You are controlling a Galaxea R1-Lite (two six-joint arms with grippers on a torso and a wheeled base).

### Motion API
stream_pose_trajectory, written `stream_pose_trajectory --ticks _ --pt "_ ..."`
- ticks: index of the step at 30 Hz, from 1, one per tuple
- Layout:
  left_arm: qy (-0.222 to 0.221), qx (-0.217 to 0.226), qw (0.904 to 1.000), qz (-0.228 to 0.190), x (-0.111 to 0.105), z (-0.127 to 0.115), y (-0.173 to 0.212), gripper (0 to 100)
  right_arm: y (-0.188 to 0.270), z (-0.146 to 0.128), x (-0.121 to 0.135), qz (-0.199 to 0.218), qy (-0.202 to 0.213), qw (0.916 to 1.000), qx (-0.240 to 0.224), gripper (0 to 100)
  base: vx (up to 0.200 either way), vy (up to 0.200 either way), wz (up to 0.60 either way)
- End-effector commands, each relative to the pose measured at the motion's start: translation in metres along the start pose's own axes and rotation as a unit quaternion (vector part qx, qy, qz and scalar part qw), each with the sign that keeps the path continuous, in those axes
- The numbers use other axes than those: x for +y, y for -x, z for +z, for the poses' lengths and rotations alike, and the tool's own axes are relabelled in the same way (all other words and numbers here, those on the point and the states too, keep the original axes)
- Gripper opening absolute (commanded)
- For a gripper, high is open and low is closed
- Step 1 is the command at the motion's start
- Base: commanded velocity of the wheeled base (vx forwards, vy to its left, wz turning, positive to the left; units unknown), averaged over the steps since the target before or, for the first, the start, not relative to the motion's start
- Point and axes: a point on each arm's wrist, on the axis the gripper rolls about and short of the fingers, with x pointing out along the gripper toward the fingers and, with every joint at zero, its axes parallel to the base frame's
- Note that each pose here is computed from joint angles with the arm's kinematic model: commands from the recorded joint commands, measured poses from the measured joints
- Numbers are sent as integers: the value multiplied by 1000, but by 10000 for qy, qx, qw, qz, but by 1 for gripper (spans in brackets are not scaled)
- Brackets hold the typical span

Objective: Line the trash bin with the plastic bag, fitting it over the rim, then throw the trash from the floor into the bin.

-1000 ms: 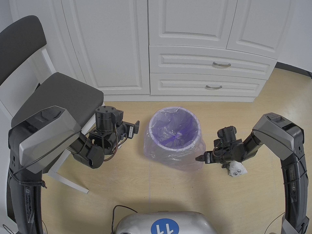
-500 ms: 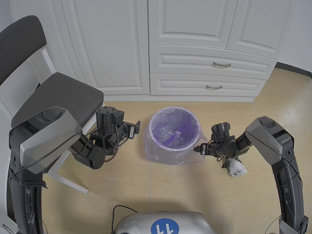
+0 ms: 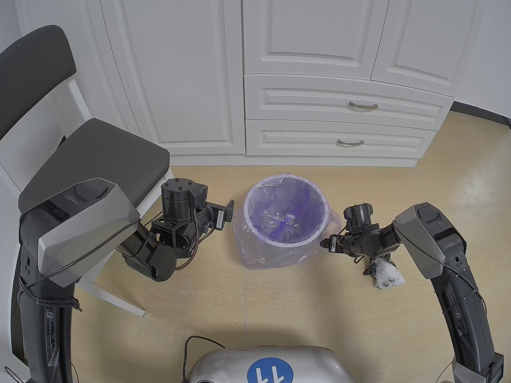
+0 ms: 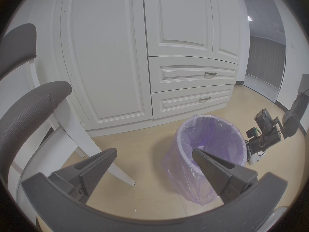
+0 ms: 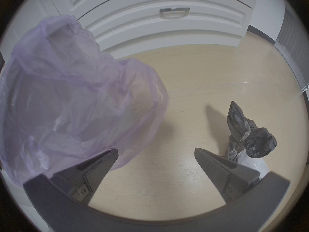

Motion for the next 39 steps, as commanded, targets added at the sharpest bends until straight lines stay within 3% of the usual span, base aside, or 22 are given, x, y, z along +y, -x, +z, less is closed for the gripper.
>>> stream_pose_trajectory --ticks 1,5,7,15,18,22,25,29,33,36,39 --pt "-4 -9 10000 -1 0 -2 0 100 -3 -8 -5 -73 -27 9999 150 100 0 0 0" --pt "-13 8 10000 5 1 -3 1 100 40 16 -12 93 -27 9997 232 100 0 0 0" --pt "-13 8 10000 5 1 -2 2 100 64 31 -26 474 68 9986 240 100 0 0 0" --pt "-4 -31 10000 47 5 1 2 100 42 43 -58 -122 -2 9998 -137 100 0 0 0" --pt "-1 -55 10000 42 4 2 2 100 19 42 -51 -366 -108 9985 -405 100 0 0 0" --pt "-11 -37 10000 10 1 1 2 100 1 44 -25 -449 -733 9934 -763 100 0 0 0" --pt "-17 -33 10000 -13 -1 0 2 100 -3 36 -18 -431 -723 9946 -602 100 0 0 0" --pt "-29 -7 10000 -39 -4 -1 4 100 -17 4 5 -443 -505 9974 -260 100 0 0 0" --pt "-18 -22 10000 -37 -3 0 4 100 -22 -7 10 -564 -410 9974 -187 100 0 0 0" --pt "-18 -22 10000 -37 -3 0 4 100 -22 -7 10 -564 -410 9974 -187 100 0 0 0" --pt "-23 0 10000 -40 -4 -1 4 100 5 39 -13 -645 -619 9947 -511 100 0 0 0"
